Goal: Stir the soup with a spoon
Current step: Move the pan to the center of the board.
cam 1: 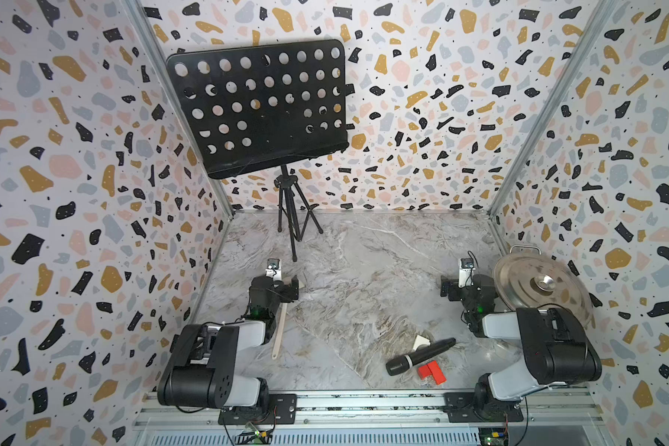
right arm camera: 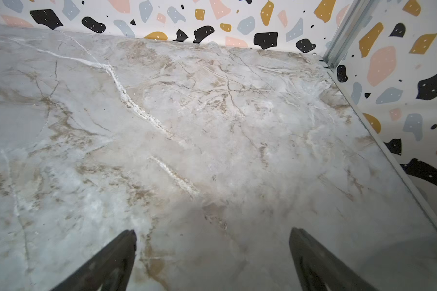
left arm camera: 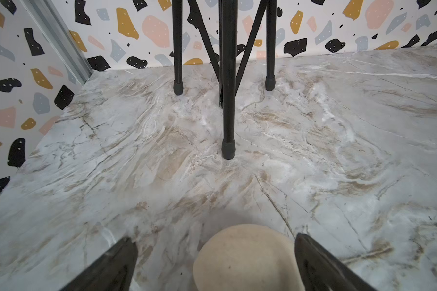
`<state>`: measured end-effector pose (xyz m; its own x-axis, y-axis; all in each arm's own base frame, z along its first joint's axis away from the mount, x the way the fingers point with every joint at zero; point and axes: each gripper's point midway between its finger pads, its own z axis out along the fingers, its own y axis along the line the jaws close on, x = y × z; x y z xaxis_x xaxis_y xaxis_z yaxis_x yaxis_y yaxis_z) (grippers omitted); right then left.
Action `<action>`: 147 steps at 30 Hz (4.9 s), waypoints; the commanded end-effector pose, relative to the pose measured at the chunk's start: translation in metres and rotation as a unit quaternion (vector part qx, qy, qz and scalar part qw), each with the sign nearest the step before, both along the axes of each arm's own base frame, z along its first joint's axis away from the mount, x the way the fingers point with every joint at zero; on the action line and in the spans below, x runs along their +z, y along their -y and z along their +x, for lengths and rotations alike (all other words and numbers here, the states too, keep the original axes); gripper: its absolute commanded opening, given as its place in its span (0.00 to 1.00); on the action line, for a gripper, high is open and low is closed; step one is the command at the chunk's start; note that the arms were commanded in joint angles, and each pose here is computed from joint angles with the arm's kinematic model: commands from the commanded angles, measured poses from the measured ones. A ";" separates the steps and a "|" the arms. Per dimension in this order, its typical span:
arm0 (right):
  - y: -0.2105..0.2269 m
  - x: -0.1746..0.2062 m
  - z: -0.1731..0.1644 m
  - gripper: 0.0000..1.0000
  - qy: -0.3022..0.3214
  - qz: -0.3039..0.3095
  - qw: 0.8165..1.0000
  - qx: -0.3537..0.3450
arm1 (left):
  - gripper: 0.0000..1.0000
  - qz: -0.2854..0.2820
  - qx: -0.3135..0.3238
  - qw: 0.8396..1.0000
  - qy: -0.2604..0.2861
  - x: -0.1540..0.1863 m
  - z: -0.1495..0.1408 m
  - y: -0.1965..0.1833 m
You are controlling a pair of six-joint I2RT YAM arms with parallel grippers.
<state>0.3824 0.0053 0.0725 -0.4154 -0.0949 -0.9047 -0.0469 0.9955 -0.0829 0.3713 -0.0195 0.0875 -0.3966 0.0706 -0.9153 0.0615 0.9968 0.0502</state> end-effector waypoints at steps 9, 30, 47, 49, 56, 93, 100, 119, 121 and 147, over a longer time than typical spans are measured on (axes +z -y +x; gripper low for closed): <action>0.006 0.010 0.003 1.00 0.017 -0.005 1.000 -0.012 | 1.00 0.003 0.004 1.000 0.018 0.010 0.004 -0.002; -0.007 0.020 0.007 0.98 0.002 -0.004 1.000 0.026 | 1.00 0.001 0.036 0.999 0.027 0.016 0.006 -0.012; -0.078 0.087 -0.002 0.92 -0.071 0.021 0.984 0.163 | 0.99 -0.054 0.175 0.976 -0.113 0.071 -0.022 -0.042; -0.089 0.094 -0.005 0.88 -0.091 0.039 0.980 0.175 | 0.99 -0.078 0.172 0.973 -0.130 0.081 -0.028 -0.036; -0.096 0.121 -0.020 0.80 -0.191 0.091 0.972 0.106 | 0.99 -0.182 0.043 0.951 -0.248 0.094 -0.053 0.043; 0.168 0.158 0.052 0.60 -0.237 0.250 0.861 -0.373 | 0.90 -0.228 -0.229 0.855 -0.406 0.129 -0.174 0.186; 0.174 0.151 0.066 0.58 -0.232 0.255 0.863 -0.370 | 0.90 -0.236 -0.217 0.857 -0.404 0.125 -0.166 0.188; 0.159 0.115 0.087 0.40 -0.247 0.330 0.848 -0.333 | 0.89 -0.205 -0.227 0.855 -0.418 0.111 -0.160 0.191; 0.152 0.113 0.089 0.37 -0.247 0.349 0.846 -0.318 | 0.89 -0.203 -0.228 0.855 -0.419 0.110 -0.160 0.191; -0.042 0.142 0.039 0.13 -0.364 0.385 0.848 -0.004 | 0.90 -0.180 -0.236 0.879 -0.374 0.103 -0.177 0.170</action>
<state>0.4402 0.0263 0.1871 -0.8664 0.4633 -0.1860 0.2717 0.7501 0.6030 0.1936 -0.1922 0.1901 -0.9214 0.1350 -0.3645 0.3208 0.7937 -0.5169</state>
